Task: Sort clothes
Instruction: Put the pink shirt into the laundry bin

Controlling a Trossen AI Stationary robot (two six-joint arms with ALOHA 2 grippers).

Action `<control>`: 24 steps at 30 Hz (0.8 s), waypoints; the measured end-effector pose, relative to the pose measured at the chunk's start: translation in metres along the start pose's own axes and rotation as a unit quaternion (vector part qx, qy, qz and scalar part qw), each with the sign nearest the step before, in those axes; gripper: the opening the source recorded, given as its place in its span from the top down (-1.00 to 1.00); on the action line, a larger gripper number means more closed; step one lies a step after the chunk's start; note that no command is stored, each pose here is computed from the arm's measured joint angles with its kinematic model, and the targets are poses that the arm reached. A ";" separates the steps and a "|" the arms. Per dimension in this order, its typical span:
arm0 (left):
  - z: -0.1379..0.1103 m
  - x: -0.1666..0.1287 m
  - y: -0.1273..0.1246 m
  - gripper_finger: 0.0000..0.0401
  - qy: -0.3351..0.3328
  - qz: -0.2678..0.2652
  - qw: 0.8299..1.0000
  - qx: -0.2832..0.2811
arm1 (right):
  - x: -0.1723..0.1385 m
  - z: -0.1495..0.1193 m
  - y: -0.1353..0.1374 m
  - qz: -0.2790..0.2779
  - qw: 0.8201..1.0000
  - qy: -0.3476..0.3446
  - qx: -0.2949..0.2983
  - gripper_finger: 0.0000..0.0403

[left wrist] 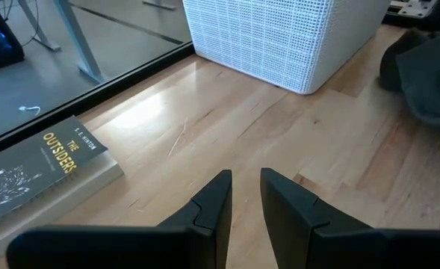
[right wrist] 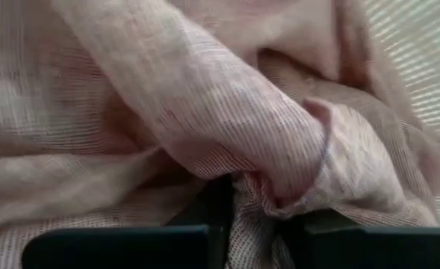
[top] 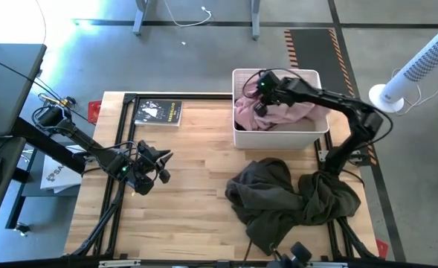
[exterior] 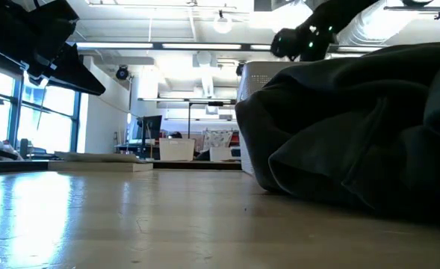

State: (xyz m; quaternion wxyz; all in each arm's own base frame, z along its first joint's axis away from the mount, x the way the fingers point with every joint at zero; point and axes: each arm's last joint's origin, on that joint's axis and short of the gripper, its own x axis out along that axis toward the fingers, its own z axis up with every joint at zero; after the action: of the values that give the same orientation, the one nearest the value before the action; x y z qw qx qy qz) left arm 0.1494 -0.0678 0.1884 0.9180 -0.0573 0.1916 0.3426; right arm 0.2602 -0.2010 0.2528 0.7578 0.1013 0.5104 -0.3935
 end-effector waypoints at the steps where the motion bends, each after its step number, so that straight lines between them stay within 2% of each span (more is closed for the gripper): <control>1: 0.000 0.000 0.000 0.65 0.000 0.000 1.000 0.000 | 0.007 0.000 0.001 -0.001 1.000 0.010 -0.005 0.80; 8: 0.000 0.000 0.000 0.65 0.001 -0.001 1.000 0.000 | 0.049 -0.005 0.014 -0.005 0.997 0.074 -0.031 0.78; 12: 0.000 0.000 0.000 0.65 0.002 -0.002 1.000 0.000 | 0.051 -0.009 0.014 -0.014 0.994 0.098 -0.039 0.58; 15: 0.000 0.000 0.000 0.65 0.002 -0.002 1.000 0.000 | 0.035 -0.014 0.009 -0.015 0.992 0.111 -0.051 0.39; 18: 0.000 0.000 0.000 0.65 0.002 -0.002 1.000 0.000 | 0.006 -0.017 0.000 -0.017 0.993 0.103 -0.055 0.22; 24: 0.000 0.000 0.000 0.65 0.002 -0.002 1.000 0.000 | -0.079 -0.008 -0.024 -0.017 1.000 -0.020 -0.005 0.03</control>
State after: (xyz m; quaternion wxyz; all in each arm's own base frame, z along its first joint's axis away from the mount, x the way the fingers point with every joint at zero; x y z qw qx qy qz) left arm 0.1494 -0.0678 0.1883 0.9181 -0.0582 0.1935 0.3411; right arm 0.2248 -0.1737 0.3220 0.7617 0.0803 0.4986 -0.4058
